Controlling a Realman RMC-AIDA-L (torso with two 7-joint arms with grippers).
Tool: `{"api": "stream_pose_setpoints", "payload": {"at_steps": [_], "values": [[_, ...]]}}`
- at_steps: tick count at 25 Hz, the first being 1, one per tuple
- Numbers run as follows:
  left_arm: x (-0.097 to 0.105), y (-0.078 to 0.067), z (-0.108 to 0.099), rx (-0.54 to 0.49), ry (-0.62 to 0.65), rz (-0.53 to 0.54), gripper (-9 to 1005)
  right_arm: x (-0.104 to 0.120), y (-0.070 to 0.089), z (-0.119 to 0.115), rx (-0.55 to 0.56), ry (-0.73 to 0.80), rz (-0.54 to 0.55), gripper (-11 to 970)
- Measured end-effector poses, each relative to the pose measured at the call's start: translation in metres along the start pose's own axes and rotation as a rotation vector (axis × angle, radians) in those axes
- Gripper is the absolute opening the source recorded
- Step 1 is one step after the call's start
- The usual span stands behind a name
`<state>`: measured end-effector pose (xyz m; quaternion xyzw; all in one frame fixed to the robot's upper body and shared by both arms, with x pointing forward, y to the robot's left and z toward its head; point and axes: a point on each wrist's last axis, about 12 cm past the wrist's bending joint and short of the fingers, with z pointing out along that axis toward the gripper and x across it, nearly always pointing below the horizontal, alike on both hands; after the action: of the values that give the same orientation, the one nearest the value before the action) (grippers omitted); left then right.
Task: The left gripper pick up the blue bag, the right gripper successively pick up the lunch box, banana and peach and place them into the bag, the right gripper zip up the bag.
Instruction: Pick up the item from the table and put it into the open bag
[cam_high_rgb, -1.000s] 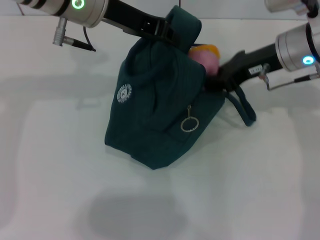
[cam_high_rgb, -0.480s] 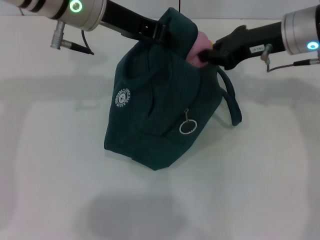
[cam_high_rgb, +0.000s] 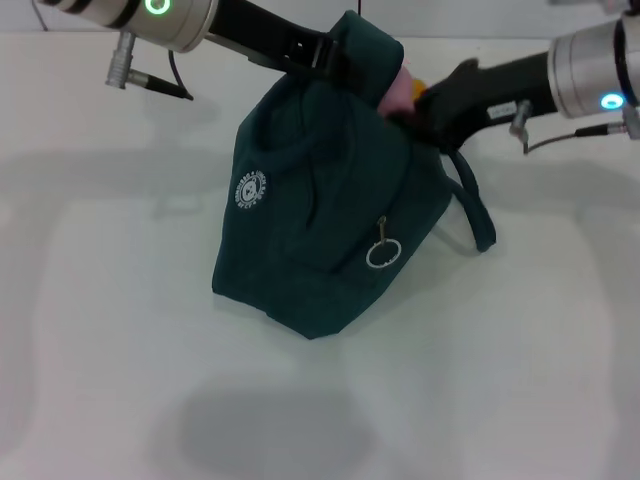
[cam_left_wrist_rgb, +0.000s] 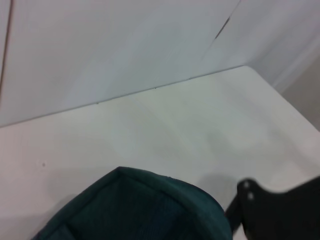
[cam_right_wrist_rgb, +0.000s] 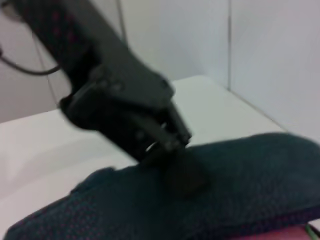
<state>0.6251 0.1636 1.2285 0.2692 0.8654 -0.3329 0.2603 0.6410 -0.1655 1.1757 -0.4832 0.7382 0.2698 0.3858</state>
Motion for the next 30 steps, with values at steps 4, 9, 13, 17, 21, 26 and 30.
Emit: {"api": "stream_pose_setpoints", "payload": {"at_steps": [4,9,13,17,21,26,30], "values": [[-0.003,-0.001,-0.006,0.009,-0.026,0.004,36,0.002,0.004,0.000,-0.018,-0.004,-0.029,89],[-0.004,0.002,-0.010,0.010,-0.046,-0.004,36,0.004,0.003,-0.008,0.000,-0.069,-0.046,98],[-0.004,0.002,-0.011,0.010,-0.048,-0.003,36,0.006,0.002,-0.011,0.025,-0.116,-0.070,106],[-0.005,0.001,-0.011,0.011,-0.048,-0.002,36,0.007,0.002,-0.008,0.017,-0.115,-0.066,113],[-0.005,0.000,-0.009,0.015,-0.046,-0.001,36,0.010,0.001,-0.005,0.033,-0.114,-0.050,121],[-0.004,-0.002,-0.007,0.024,-0.039,0.000,36,0.015,-0.004,0.001,0.082,-0.127,-0.009,130],[-0.003,-0.003,-0.007,0.031,-0.033,-0.003,36,0.012,-0.002,0.006,0.074,-0.129,-0.008,138]]}}
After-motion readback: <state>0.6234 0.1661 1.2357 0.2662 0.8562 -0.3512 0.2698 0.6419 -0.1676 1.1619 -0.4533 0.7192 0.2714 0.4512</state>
